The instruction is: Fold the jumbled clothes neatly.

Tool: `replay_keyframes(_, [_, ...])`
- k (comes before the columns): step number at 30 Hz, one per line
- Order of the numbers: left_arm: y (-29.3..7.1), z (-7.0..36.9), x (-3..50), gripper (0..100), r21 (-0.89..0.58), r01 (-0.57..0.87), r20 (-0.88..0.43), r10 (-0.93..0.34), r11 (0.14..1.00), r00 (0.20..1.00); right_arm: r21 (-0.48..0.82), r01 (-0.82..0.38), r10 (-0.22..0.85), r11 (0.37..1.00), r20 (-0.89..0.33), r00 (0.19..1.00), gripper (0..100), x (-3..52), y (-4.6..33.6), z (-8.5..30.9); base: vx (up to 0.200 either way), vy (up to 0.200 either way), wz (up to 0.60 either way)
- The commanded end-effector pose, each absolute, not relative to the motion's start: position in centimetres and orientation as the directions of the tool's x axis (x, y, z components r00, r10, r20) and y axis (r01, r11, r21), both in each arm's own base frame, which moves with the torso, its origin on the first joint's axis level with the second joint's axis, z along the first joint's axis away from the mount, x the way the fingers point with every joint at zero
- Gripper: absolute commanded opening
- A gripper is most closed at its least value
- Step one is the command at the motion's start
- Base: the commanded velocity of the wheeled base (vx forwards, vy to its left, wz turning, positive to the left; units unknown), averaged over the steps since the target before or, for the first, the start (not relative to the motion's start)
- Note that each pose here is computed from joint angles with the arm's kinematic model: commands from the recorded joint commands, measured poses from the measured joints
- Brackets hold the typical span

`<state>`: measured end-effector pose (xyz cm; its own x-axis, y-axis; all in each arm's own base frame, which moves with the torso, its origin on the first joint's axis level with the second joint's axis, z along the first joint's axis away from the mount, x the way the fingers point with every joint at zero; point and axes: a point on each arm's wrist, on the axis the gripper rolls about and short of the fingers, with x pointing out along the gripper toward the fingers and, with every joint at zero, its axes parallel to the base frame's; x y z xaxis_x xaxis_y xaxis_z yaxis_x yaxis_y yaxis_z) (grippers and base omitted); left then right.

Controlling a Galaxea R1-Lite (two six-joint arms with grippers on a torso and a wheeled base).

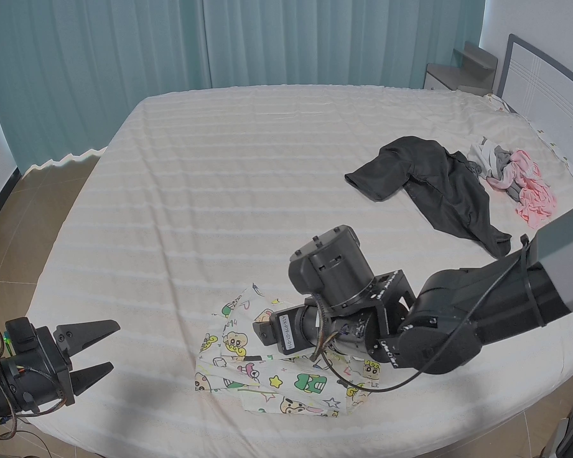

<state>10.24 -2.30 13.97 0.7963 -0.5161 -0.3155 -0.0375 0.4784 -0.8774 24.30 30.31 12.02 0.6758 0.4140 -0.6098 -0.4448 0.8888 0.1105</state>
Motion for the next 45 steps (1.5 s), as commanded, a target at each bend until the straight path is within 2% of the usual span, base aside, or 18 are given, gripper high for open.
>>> replay_keyframes(1, [-2.3,13.4,10.7,100,-0.877,-0.071,-0.349,-0.528,0.475,0.775,0.061,-0.415,0.352,0.908,-0.650,0.674,100,26.3,32.7,11.2,0.000,0.000,0.00])
replay_keyframes(9, [-2.0,13.3,10.9,100,-0.882,-0.087,-0.355,-0.530,0.463,0.770,0.039,-0.368,0.283,0.929,-0.714,0.640,100,28.1,33.3,10.9,0.000,0.000,0.00])
replay_keyframes(21, [-1.9,13.4,11.3,100,-0.902,-0.100,-0.335,-0.536,0.420,0.774,0.037,-0.356,0.268,0.934,-0.730,0.628,100,28.6,33.3,9.8,0.000,0.000,0.00])
replay_keyframes(39, [-1.2,13.4,11.3,100,-0.917,-0.102,-0.319,-0.556,0.385,0.768,0.037,-0.349,0.265,0.936,-0.727,0.634,100,29.0,33.2,9.8,0.000,0.200,0.00])
replay_keyframes(45, [-1.2,13.2,11.5,100,-0.915,-0.111,-0.328,-0.556,0.387,0.764,0.014,-0.343,0.239,0.939,-0.744,0.624,100,29.6,32.9,8.8,0.000,0.000,0.00])
